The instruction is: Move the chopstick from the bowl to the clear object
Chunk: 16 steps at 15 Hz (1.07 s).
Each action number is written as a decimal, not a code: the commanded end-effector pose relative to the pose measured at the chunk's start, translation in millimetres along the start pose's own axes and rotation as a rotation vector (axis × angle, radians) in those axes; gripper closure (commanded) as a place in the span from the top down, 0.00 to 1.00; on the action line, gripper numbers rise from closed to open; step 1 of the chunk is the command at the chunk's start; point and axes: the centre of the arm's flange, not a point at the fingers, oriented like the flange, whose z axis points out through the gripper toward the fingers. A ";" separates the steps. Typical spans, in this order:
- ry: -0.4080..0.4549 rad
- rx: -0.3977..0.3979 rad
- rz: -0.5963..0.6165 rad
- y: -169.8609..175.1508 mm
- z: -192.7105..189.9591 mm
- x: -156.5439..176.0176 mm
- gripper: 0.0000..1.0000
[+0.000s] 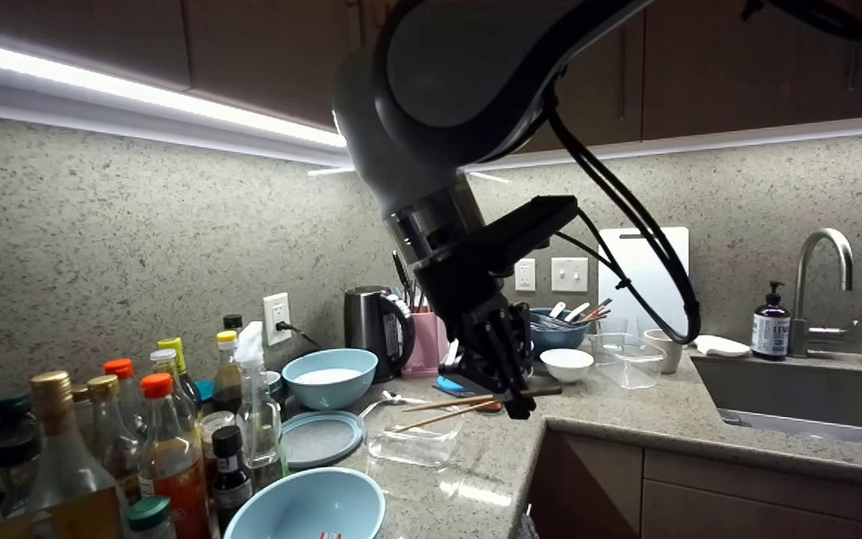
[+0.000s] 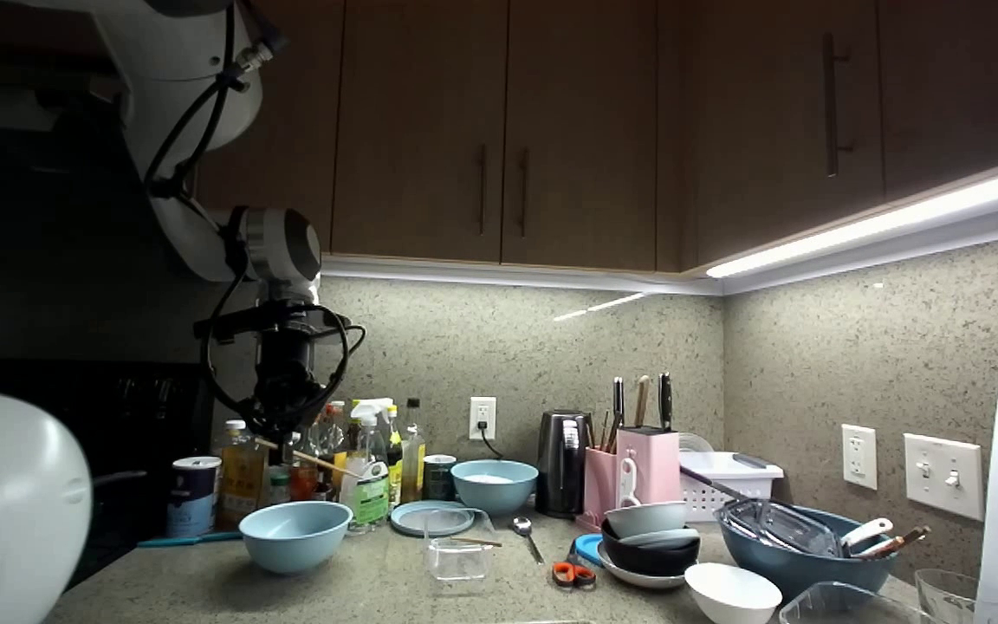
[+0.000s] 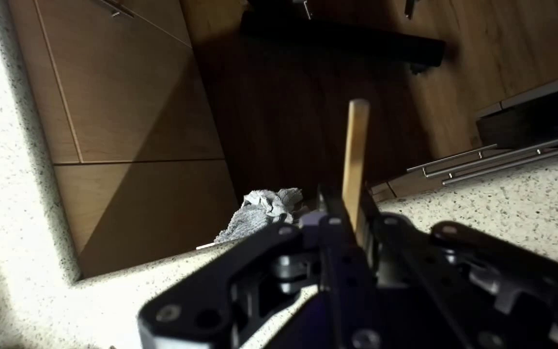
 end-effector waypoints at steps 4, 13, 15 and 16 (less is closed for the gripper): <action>-0.066 0.014 -0.047 42.1 38.9 39.5 0.02; -0.075 -0.053 -0.094 101.0 72.4 93.4 0.02; -0.038 -0.055 -0.113 103.0 68.2 102.1 0.02; -0.027 -0.038 -0.134 101.8 66.6 104.1 0.02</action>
